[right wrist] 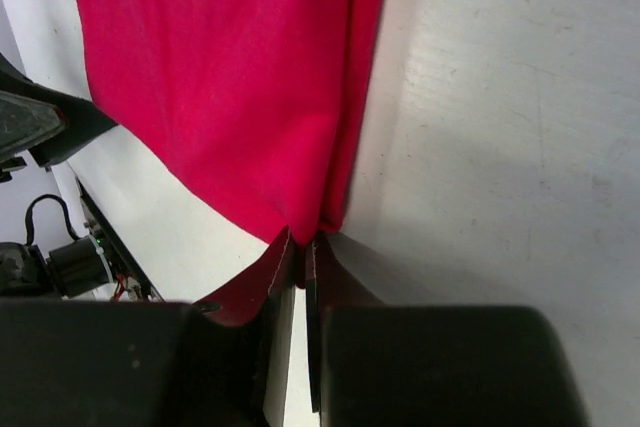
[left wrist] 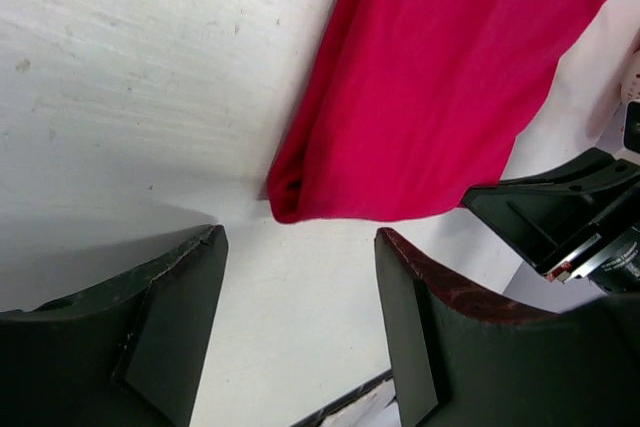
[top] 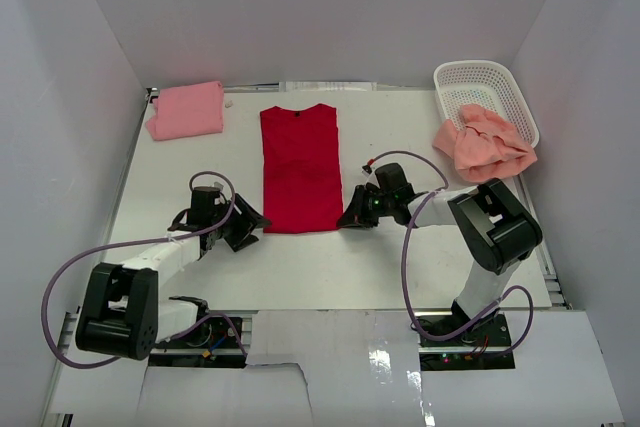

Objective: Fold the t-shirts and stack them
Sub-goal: Grab one side of the 2/3 rectangular tshirt with both arms

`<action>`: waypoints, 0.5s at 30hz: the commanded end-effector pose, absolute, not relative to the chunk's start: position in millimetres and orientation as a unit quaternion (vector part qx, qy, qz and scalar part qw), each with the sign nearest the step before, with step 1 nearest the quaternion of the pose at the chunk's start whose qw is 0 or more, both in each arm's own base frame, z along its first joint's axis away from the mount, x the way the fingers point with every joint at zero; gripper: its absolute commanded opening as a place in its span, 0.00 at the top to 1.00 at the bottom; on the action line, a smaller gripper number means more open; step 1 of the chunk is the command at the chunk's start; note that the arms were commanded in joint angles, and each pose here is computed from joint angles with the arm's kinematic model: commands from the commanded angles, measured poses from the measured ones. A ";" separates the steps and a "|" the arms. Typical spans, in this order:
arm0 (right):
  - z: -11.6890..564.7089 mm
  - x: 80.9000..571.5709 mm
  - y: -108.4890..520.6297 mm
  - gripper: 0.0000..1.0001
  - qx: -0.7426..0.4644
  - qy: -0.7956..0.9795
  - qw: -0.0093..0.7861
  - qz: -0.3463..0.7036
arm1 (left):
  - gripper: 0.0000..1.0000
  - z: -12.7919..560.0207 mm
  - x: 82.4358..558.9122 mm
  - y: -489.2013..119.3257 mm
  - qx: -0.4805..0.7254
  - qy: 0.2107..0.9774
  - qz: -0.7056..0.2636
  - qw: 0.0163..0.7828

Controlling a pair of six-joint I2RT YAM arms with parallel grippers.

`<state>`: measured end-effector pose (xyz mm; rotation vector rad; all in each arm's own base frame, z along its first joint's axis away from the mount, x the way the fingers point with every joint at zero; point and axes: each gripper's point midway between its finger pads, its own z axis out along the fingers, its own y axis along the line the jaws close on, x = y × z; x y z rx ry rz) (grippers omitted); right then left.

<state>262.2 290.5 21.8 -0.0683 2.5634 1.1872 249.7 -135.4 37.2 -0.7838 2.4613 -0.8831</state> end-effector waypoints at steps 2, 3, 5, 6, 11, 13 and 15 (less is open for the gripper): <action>14.8 271.0 284.7 0.92 -0.034 0.909 0.176 0.376 | 0.29 29.9 254.2 -130.0 -0.283 0.882 -0.305 0.220; 14.9 271.2 285.3 0.92 -0.036 0.909 0.177 0.376 | 0.29 25.7 254.6 -125.8 -0.287 0.884 -0.294 0.223; 15.8 269.8 288.0 0.92 -0.040 0.908 0.175 0.379 | 0.30 22.4 254.9 -122.1 -0.290 0.885 -0.283 0.228; 14.9 267.8 289.4 0.92 -0.042 0.908 0.172 0.380 | 0.30 20.3 255.7 -119.5 -0.293 0.885 -0.278 0.233; 15.2 268.7 292.2 0.92 -0.046 0.908 0.171 0.380 | 0.34 12.0 255.6 -119.9 -0.298 0.885 -0.277 0.228; 16.6 269.5 293.1 0.92 -0.047 0.908 0.172 0.380 | 0.35 8.5 258.5 -123.0 -0.294 0.885 -0.282 0.224; 15.5 269.1 292.6 0.92 -0.047 0.909 0.171 0.378 | 0.35 7.5 261.1 -124.9 -0.291 0.884 -0.288 0.224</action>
